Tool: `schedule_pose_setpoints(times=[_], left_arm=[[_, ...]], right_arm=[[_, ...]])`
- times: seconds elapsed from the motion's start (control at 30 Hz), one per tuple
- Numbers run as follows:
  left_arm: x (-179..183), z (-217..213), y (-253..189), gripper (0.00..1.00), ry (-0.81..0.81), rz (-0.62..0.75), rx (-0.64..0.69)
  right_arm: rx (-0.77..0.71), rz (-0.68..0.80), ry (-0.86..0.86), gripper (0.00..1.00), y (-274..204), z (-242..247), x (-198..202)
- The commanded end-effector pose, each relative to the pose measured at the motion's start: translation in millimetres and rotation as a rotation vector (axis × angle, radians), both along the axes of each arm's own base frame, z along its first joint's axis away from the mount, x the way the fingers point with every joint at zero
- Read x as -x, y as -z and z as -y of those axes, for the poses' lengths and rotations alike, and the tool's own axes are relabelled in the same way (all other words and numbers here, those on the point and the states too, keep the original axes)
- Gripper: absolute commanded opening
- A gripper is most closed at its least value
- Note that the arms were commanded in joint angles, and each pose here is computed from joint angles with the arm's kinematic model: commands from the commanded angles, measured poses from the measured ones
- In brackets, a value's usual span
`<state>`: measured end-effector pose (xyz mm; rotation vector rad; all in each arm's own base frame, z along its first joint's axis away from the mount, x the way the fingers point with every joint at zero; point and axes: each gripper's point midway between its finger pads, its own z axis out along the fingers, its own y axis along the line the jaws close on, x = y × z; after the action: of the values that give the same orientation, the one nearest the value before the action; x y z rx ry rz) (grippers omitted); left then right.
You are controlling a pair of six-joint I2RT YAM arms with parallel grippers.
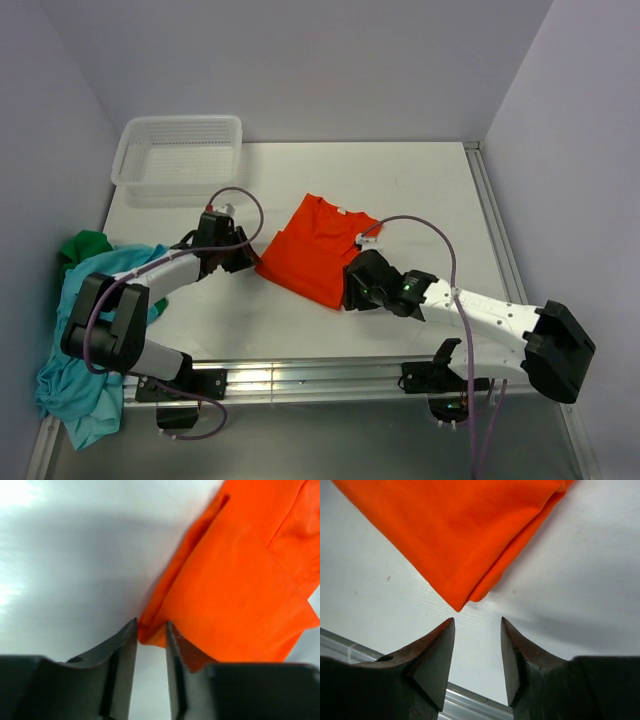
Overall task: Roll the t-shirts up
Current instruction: Fold the tshirt, then roll the tshirt
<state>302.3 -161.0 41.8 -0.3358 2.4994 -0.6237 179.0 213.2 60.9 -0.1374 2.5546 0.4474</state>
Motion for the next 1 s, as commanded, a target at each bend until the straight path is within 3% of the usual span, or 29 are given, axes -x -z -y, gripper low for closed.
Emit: schedule_pose_setpoints(times=[0.0,0.07,0.1,0.3,0.43,0.47,0.53,0.7,0.97], left_arm=[[-22,-5,-28,0.38,0.017,0.064,0.008],[-30,-5,-30,0.44,0.032,0.057,0.008],[-30,-5,-29,0.45,0.034,0.041,0.005],[-29,-4,-48,0.51,0.025,0.068,0.075],[-8,-2,-52,0.57,0.001,0.057,0.143],[-4,-2,-51,0.67,-0.004,0.053,0.159],[10,-3,-47,0.72,-0.032,0.041,0.189],[23,-9,-46,0.74,-0.113,0.041,0.234],[27,-30,-44,0.78,-0.214,0.037,0.283]], right_arm=[[0.027,0.133,-0.049,0.55,-29,2,-11],[0.031,0.199,-0.141,0.72,-41,-7,-13],[0.047,0.213,-0.166,0.73,-43,-11,-15],[0.172,0.309,-0.304,0.73,-55,-46,-36],[0.311,0.383,-0.391,0.73,-49,-67,-46],[0.327,0.394,-0.411,0.73,-48,-72,-47],[0.375,0.431,-0.486,0.71,-42,-86,-45],[0.516,0.464,-0.566,0.68,-21,-100,-49],[0.619,0.482,-0.638,0.64,-2,-116,-54]])
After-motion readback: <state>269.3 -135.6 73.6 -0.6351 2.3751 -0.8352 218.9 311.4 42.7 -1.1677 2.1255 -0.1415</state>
